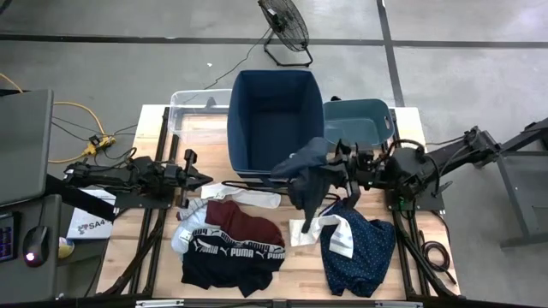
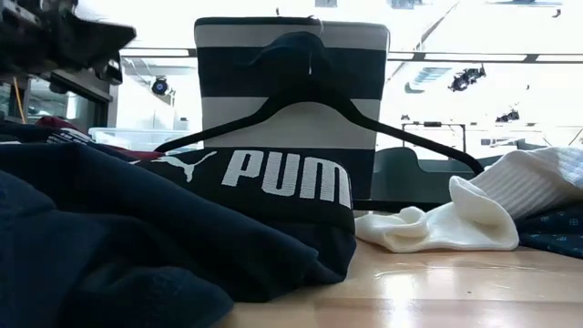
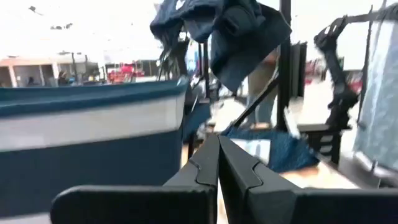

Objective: Pick & Place Cloths
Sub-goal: Put the black boxer into the transparent bin

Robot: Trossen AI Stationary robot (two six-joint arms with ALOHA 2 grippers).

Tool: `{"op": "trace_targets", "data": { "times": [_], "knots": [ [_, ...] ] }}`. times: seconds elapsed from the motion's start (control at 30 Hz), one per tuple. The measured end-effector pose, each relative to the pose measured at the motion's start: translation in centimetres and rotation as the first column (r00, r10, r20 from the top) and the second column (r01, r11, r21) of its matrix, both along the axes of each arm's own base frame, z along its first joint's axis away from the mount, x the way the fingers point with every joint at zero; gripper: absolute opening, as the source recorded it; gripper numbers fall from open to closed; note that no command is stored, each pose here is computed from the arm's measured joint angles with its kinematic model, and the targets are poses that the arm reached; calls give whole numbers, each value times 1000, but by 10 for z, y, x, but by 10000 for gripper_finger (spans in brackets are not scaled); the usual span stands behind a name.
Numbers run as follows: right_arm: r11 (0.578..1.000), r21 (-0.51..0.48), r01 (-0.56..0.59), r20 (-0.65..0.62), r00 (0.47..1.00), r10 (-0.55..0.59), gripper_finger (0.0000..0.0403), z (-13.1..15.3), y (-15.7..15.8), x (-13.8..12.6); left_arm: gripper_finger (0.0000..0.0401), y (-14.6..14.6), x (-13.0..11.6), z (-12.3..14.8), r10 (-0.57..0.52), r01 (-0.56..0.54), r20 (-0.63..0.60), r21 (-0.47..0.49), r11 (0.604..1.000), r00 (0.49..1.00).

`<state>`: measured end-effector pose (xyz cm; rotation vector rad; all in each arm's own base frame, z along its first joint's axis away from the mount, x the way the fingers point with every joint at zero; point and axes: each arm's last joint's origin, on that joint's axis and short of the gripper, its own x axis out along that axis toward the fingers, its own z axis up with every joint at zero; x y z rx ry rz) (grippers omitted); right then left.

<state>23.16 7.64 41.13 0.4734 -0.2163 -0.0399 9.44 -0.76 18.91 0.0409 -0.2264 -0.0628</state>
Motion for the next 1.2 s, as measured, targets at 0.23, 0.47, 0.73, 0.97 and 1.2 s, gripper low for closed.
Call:
{"op": "trace_targets", "data": {
  "times": [0.23,0.47,0.73,0.97,1.2],
  "knots": [
    [998,-46,45,9,999,-44,5,31,-4,-8,2,0,-7,24,-64,78,89,-155,985,994],
    [994,-88,73,19,997,-71,5,47,-6,-13,2,0,-8,26,-86,104,87,-228,968,992],
    [986,-125,111,5,994,-111,5,50,-7,-9,1,2,-13,39,-10,67,219,-258,964,976],
    [979,-150,136,-32,989,-142,5,48,-15,7,1,3,-10,55,26,41,232,-277,960,972],
    [974,-177,139,-53,987,-150,5,50,-32,34,47,2,14,109,76,-47,139,-203,978,987]
  ]
}}
